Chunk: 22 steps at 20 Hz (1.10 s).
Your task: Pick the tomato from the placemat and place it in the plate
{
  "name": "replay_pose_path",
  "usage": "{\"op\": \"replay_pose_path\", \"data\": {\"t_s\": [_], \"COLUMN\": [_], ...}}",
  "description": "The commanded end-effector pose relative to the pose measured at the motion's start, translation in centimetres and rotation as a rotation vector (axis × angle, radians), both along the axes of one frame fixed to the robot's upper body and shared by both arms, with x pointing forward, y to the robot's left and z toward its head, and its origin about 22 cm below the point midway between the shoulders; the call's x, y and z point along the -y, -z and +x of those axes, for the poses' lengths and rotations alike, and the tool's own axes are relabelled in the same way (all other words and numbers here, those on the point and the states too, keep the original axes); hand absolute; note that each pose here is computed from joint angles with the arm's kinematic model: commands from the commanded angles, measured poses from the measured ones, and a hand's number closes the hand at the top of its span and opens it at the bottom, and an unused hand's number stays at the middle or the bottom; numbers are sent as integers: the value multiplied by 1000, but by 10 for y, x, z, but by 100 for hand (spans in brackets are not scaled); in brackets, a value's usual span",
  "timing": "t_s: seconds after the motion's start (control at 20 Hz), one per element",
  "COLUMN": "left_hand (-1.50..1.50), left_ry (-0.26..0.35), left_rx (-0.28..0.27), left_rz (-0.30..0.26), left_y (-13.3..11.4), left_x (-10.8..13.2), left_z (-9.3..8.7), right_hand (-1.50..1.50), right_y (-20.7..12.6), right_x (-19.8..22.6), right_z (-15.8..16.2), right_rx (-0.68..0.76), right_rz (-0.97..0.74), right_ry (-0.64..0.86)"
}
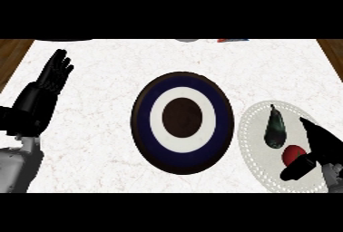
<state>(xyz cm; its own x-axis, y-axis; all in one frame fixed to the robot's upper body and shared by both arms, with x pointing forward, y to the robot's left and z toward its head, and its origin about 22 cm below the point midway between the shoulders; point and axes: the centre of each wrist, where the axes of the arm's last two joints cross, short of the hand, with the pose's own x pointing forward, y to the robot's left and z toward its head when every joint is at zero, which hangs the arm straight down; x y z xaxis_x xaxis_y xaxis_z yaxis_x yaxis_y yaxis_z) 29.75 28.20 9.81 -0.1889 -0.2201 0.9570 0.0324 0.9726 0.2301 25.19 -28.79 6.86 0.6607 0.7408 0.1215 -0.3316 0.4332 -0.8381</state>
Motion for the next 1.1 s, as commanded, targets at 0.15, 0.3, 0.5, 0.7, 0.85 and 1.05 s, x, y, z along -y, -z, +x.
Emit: {"op": "replay_pose_path", "data": {"t_s": [0.15,0.3,0.5,0.7,0.85,1.05], "left_hand": [0,0,0,0,0,0], "left_ry": [2,-6,4,2,-8,-45], "left_rx": [-17,-1,1,5,1,-7], "left_rz": [14,6,11,16,4,8], "left_y": [15,-17,14,-9,1,-14], "left_x": [17,16,-2,11,-5,-14], "left_z": [11,5,-13,0,1,2], "right_hand": [-150,-150,-150,150,150,150], "right_y": [16,36,54,59,55,86], "right_x": [-15,3,7,24,16,4], "right_z": [-7,4,2,11,4,-77], "right_rx": [-89,-116,-143,30,113,188], "right_rz": [11,-2,-24,-41,-160,-138], "right_ry": [28,52,70,2,-20,84]}}
